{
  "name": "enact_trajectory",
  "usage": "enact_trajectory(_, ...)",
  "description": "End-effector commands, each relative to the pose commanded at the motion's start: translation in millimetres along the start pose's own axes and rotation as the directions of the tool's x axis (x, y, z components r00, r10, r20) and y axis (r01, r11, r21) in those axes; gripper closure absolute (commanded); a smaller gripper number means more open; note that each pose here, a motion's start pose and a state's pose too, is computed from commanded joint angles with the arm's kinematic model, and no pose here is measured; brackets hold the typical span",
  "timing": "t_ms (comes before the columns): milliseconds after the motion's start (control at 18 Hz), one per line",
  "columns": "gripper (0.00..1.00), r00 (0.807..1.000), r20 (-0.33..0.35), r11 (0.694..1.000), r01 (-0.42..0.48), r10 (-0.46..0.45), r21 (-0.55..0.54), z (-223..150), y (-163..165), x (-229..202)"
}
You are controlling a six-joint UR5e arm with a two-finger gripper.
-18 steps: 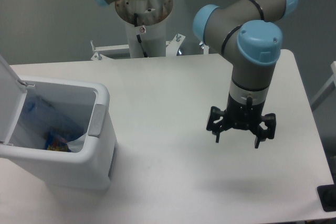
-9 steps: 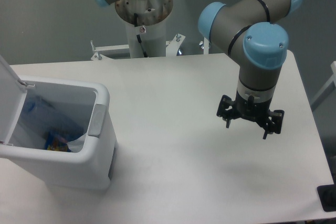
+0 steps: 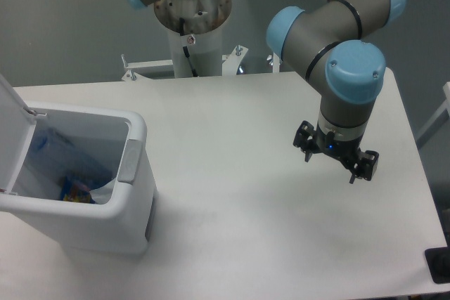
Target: Place the trash in the trash can
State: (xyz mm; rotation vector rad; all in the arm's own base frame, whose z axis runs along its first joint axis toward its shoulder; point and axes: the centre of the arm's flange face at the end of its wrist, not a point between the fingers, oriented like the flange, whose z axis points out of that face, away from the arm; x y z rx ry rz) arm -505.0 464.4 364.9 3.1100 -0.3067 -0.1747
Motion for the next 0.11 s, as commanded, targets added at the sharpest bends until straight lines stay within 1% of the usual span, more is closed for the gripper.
enact_trajectory(111, 0.0, 1.0, 0.001, 1.0, 0.005, -0.005, 0.001, 1.0, -2.2, 0.1)
